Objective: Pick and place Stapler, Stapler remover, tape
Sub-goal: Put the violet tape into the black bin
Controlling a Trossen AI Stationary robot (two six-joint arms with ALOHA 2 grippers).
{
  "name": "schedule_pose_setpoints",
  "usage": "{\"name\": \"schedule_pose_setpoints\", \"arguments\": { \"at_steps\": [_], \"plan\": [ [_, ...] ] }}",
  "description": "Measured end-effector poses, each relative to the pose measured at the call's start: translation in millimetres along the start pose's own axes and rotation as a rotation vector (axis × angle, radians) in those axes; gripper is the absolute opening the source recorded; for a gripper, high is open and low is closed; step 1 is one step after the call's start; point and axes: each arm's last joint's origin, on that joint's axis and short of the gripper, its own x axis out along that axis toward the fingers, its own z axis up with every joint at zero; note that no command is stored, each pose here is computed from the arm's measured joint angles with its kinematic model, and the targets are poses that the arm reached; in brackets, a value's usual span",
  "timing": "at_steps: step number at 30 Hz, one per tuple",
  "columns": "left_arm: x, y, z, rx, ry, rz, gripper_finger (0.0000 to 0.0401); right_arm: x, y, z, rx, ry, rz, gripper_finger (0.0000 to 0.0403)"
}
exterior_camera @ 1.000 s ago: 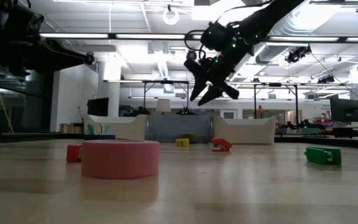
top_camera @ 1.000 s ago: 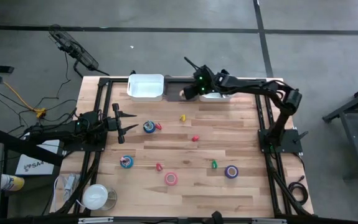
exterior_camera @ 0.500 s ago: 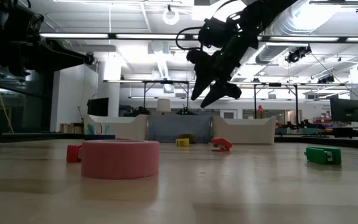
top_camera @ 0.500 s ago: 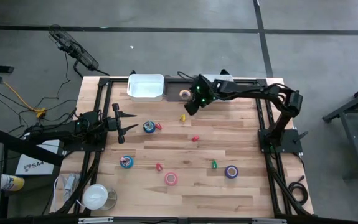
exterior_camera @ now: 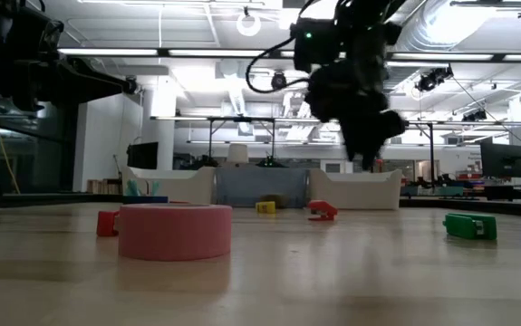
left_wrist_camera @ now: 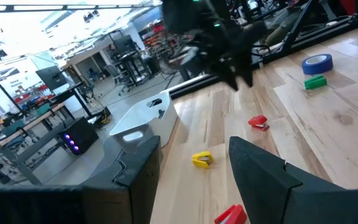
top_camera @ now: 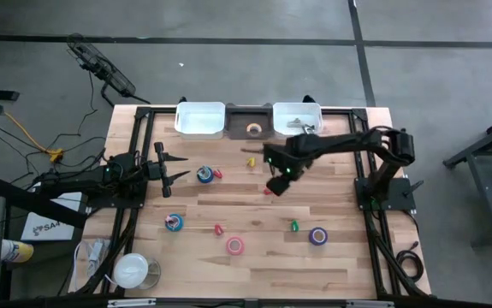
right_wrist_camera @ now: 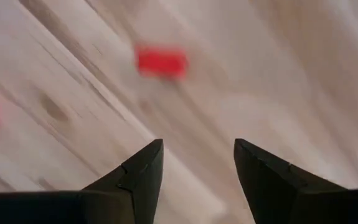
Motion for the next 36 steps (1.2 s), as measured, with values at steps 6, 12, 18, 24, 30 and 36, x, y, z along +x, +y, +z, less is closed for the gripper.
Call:
{"name": "schedule_pose_setpoints", "arguments": {
  "at_steps": [6, 12, 18, 24, 30, 36],
  "plan": [
    [0.0, 0.0, 0.0, 0.0, 0.0, 0.0, 0.0186, 6.7, 18.2, -41.3, 0.084, 0.11, -0.19, 0.0188],
    [0.0, -0.1, -0.1, 0.0, 0.0, 0.0, 0.0186, 13.1, 41.7, -79.8, 0.037, 0.143, -0.275, 0.0188],
    [0.0, 0.0, -0.1, 0.0, 0.0, 0.0, 0.0186, 18.8, 60.5, -111.6, -0.087, 0.066, -0.349, 0.0188],
    [0.0, 0.0, 0.0, 0.0, 0.0, -0.001, 0.0186, 22.7, 73.3, -139.3, -0.22, 0.009, -0.391, 0.0188],
    [0.0, 0.0, 0.0, 0.0, 0.0, 0.0, 0.0186, 24.1, 79.1, -165.9, -0.427, 0.051, -0.427, 0.0188],
    [0.0, 0.0, 0.0, 0.0, 0.0, 0.0, 0.0186, 25.2, 82.8, -187.2, -0.589, 0.046, -0.465, 0.0188]
  ]
}}
